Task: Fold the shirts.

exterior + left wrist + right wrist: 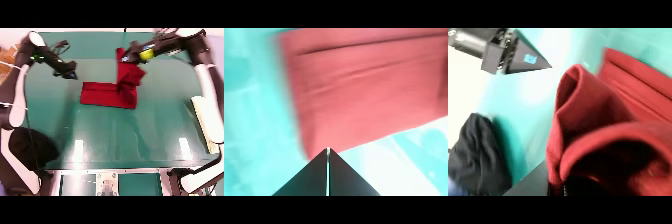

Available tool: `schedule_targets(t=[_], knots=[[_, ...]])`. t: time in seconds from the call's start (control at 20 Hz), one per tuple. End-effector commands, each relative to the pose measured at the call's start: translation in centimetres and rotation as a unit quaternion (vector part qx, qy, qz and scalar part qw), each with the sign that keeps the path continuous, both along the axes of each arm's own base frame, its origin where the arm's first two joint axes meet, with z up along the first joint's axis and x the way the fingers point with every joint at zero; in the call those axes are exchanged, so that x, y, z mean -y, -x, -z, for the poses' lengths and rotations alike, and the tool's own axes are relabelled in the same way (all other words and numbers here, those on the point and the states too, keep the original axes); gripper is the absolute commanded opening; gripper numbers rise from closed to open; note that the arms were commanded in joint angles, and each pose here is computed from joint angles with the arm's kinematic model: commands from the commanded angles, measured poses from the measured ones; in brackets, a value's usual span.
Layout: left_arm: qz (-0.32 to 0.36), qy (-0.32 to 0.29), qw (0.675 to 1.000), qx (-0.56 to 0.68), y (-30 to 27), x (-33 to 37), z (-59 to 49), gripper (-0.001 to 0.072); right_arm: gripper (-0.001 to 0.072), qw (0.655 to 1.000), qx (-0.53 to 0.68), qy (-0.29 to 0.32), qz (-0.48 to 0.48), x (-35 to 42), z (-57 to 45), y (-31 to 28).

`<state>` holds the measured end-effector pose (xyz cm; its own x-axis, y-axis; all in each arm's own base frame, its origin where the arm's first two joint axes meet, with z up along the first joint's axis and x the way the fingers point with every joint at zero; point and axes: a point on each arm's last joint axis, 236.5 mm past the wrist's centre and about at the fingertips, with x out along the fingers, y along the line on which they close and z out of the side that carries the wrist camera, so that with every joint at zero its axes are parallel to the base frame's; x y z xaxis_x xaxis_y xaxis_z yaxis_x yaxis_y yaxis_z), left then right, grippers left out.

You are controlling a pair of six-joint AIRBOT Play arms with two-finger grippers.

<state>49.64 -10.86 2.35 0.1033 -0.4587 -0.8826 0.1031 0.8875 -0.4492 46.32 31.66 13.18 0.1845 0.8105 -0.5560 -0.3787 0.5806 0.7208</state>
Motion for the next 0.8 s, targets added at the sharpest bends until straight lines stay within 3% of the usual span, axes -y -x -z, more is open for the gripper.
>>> schedule_targets(t=[0.0,0.05,0.1,0.2,0.45,0.75], knots=[[-0.058,-0.052,0.997,-0.021,0.5,-7.4,0.2,0.0019,0.0281,0.998,0.026,-0.035,0.044,-12.5,6.4,-0.9],[-0.06,-0.053,0.997,-0.022,0.5,-8.0,0.2,0.0019,0.0492,0.997,0.027,-0.045,0.054,-15.5,8.4,-0.5],[-0.058,-0.053,0.997,-0.021,0.6,-8.5,0.2,0.0019,0.0516,0.997,0.024,-0.045,0.051,-17.0,9.6,0.2],[-0.054,-0.057,0.997,-0.018,0.6,-8.9,0.2,0.002,0.0512,0.999,0.018,-0.034,0.035,-15.6,9.0,0.4],[-0.048,-0.059,0.997,-0.007,0.2,-9.1,0.2,0.002,0.0512,0.998,-0.039,-0.002,0.054,-0.2,5.2,-3.3],[-0.049,-0.059,0.997,-0.005,0.2,-9.1,0.2,0.002,0.0458,0.964,-0.191,0.113,0.146,18.1,13.6,-2.6]])
